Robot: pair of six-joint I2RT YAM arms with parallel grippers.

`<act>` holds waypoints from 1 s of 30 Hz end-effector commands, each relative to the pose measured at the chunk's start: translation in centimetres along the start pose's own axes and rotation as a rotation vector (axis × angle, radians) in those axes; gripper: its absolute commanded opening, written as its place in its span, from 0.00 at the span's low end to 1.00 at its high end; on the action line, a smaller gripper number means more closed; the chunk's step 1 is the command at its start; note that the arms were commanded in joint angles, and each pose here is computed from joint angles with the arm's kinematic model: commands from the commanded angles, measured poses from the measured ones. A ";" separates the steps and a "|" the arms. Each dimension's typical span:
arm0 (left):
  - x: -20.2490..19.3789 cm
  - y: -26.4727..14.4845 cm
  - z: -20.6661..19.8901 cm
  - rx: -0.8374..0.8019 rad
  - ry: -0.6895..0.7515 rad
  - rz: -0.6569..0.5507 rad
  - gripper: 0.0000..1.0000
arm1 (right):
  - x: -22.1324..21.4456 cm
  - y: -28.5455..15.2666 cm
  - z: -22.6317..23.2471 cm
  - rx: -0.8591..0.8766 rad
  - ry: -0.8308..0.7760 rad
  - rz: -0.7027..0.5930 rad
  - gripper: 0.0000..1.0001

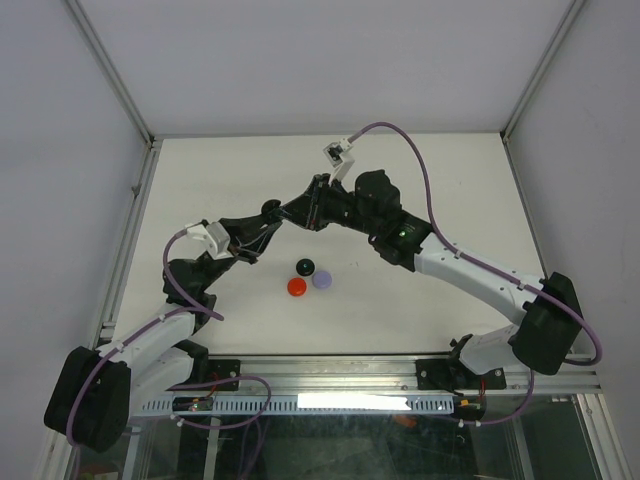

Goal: Insert the wireless bluetooth earbuds into the charging case
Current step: Place the earbud in the charging case.

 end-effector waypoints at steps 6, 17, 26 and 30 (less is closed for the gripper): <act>3.2 0.8 -0.5 0.002 0.057 -0.129 0.01 | -0.5 0.6 -1.8 -0.097 0.001 0.021 0.19; 1.4 0.7 -0.4 0.028 -0.025 -0.098 0.01 | -0.1 0.6 -2.6 -0.139 -0.031 -0.003 0.29; 0.3 0.6 -0.5 0.031 -0.071 -0.081 0.01 | 0.9 0.2 -2.3 -0.137 -0.072 -0.030 0.40; -0.1 0.4 -0.2 0.053 -0.087 -0.067 0.01 | 1.9 -0.6 -1.4 -0.101 -0.162 -0.040 0.48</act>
Point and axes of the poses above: each gripper's point midway between its finger pads, its own y axis out along the fingers, its own z axis along the line the jaws close on, x = y × z, the point moved 2 cm from there along -y, back along the fingers, and after that the axes turned 8 degrees about -y, right-handed, at the moved point
